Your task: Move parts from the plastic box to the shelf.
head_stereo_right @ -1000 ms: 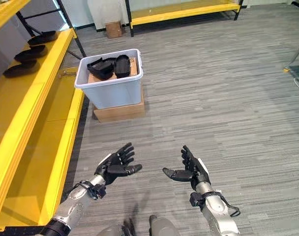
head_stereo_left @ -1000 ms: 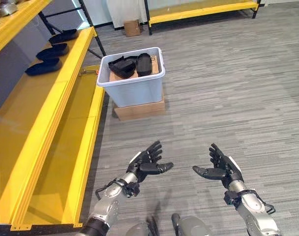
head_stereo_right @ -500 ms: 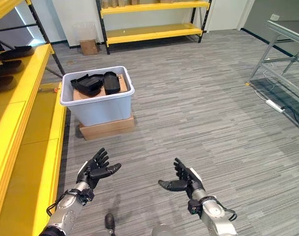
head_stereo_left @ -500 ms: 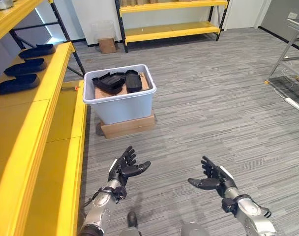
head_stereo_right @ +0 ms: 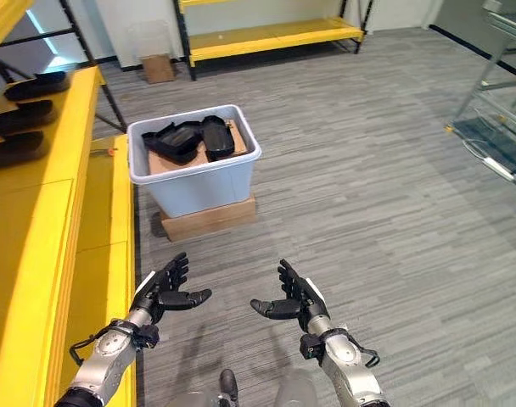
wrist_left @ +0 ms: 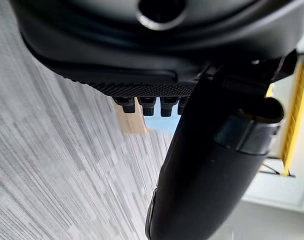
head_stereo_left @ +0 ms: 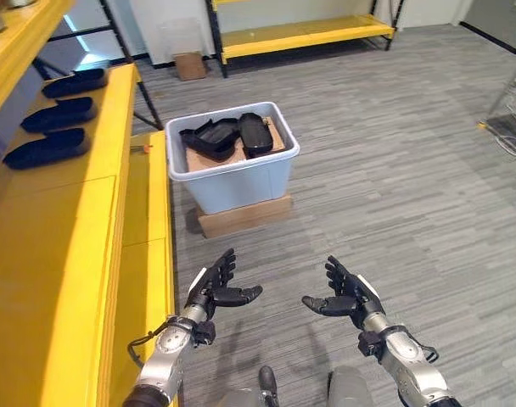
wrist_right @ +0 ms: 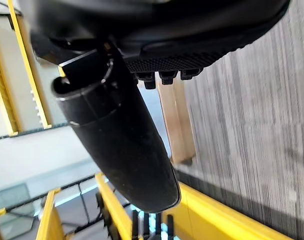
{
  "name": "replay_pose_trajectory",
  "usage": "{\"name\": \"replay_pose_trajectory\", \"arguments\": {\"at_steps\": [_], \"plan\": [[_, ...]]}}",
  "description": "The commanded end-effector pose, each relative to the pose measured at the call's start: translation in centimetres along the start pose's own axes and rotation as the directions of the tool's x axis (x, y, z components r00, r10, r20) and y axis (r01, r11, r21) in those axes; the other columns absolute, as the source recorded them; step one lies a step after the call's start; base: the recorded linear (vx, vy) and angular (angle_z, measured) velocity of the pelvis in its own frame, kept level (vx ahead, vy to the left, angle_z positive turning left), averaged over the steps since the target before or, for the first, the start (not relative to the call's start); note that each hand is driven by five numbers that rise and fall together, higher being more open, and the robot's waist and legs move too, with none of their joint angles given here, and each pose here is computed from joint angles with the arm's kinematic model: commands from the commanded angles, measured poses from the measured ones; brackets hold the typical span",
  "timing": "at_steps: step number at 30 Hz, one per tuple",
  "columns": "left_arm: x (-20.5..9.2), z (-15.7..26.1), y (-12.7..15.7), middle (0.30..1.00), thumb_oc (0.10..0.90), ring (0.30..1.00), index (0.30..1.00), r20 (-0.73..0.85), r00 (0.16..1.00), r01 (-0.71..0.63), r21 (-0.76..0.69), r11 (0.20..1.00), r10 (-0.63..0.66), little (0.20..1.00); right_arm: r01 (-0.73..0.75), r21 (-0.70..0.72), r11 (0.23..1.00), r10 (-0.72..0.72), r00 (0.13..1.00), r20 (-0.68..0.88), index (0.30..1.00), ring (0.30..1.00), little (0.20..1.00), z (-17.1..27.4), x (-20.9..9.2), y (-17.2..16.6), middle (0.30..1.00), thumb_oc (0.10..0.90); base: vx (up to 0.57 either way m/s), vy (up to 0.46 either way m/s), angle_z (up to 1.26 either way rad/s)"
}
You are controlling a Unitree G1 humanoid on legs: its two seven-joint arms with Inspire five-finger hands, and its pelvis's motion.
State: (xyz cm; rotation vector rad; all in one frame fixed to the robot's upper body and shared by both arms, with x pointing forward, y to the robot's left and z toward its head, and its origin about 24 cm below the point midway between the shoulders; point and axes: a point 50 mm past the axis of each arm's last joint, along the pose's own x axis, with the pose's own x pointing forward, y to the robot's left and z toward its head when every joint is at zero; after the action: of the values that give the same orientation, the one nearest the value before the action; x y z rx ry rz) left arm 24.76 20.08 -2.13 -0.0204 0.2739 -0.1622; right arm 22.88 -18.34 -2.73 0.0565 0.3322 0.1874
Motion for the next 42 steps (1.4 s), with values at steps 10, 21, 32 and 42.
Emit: {"name": "replay_pose_trajectory", "arguments": {"at_steps": [10,21,32,42], "plan": [[0.3,2.6,-3.8,1.000,0.900,1.000,1.000,0.172,0.963,0.213,-0.007,0.977,-0.209,1.000,0.098,-0.097,0.990,-0.064,0.950,0.304,1.000,1.000,1.000,5.4,-1.2,-1.8,1.000,0.900,0.39,-0.188,0.41],[-1.2,0.6,-3.7,1.000,0.900,1.000,1.000,0.118,0.966,0.235,-0.047,0.971,-0.229,1.000,0.069,-0.197,0.978,-0.009,0.956,0.292,1.000,1.000,1.000,5.4,-1.8,-2.3,1.000,0.900,0.44,-0.361,0.30],[-0.6,2.6,-2.3,1.000,0.900,1.000,1.000,0.231,0.964,0.149,-0.060,0.987,-0.131,1.000,0.156,-0.161,0.975,-0.096,0.939,0.331,1.000,1.000,1.000,5.8,-2.2,-3.9,1.000,0.900,0.20,-0.188,0.35],[-2.2,1.7,2.0,1.000,0.900,1.000,1.000,0.257,0.963,-0.036,-0.155,0.987,0.075,1.000,0.030,-0.043,0.999,-0.016,0.955,0.295,1.000,1.000,1.000,5.7,-1.6,-3.1,1.000,0.900,0.37,0.073,-0.20]]}}
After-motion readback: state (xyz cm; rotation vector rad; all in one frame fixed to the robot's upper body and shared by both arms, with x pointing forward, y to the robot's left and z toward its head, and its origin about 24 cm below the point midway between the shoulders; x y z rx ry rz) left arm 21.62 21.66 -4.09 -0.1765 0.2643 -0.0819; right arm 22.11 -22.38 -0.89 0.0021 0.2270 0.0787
